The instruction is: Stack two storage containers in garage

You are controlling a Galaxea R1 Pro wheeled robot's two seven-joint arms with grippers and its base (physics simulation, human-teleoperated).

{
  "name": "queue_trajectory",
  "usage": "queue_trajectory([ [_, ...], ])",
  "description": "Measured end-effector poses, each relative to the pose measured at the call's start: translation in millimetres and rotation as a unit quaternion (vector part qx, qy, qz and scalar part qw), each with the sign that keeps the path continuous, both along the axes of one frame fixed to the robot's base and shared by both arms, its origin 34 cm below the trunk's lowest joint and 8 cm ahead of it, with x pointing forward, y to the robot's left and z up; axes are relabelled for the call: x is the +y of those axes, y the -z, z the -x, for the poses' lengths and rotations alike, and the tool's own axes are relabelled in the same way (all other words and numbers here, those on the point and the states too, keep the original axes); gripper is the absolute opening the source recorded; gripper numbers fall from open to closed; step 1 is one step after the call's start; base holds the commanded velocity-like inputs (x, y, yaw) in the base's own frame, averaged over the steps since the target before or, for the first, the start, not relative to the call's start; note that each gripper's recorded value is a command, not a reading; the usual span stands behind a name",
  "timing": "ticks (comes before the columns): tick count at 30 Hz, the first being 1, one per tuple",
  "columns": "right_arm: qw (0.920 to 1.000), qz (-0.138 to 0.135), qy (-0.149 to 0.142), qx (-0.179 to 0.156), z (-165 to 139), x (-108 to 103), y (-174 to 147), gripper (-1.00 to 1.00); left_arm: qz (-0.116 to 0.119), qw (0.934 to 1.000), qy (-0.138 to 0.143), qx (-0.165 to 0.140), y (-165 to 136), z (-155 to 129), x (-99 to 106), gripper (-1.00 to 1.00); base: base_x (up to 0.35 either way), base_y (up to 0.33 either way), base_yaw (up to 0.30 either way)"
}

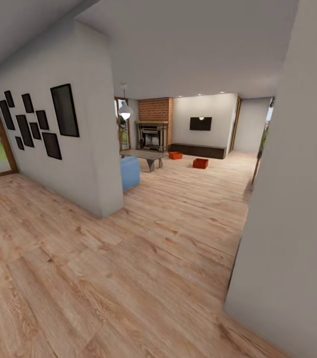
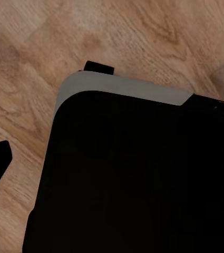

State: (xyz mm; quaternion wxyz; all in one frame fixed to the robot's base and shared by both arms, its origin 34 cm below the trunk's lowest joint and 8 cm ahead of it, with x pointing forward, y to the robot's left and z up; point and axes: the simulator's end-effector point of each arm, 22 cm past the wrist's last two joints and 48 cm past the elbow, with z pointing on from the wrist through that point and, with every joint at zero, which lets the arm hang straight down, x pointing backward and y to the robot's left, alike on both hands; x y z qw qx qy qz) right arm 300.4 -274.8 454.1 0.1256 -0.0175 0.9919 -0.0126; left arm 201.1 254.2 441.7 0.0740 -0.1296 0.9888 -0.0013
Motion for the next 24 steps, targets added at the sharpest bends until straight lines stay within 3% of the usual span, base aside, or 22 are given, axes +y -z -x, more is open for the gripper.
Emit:
queue_trajectory([
  [4, 1.0, -0.001, -0.001, 0.0, -0.1, 2.0, 0.0, 1.0, 0.0, 1.0, -0.001, 0.001, 0.1, 0.8, 0.2, 1.0, 0.324, 0.0, 0.099],
  [15, 1.0, 0.0, -0.001, -0.001, -0.5, 1.6, -0.1, 1.0, 0.0, 1.0, -0.001, 0.006, 0.4, 3.1, 0.9, 1.0, 0.324, 0.0, 0.258],
  [24, 1.0, 0.0, 0.0, -0.001, -0.4, 0.1, -0.1, 1.0, 0.0, 1.0, -0.001, 0.006, 0.4, 3.1, 1.1, 1.0, 0.324, 0.0, 0.048],
])
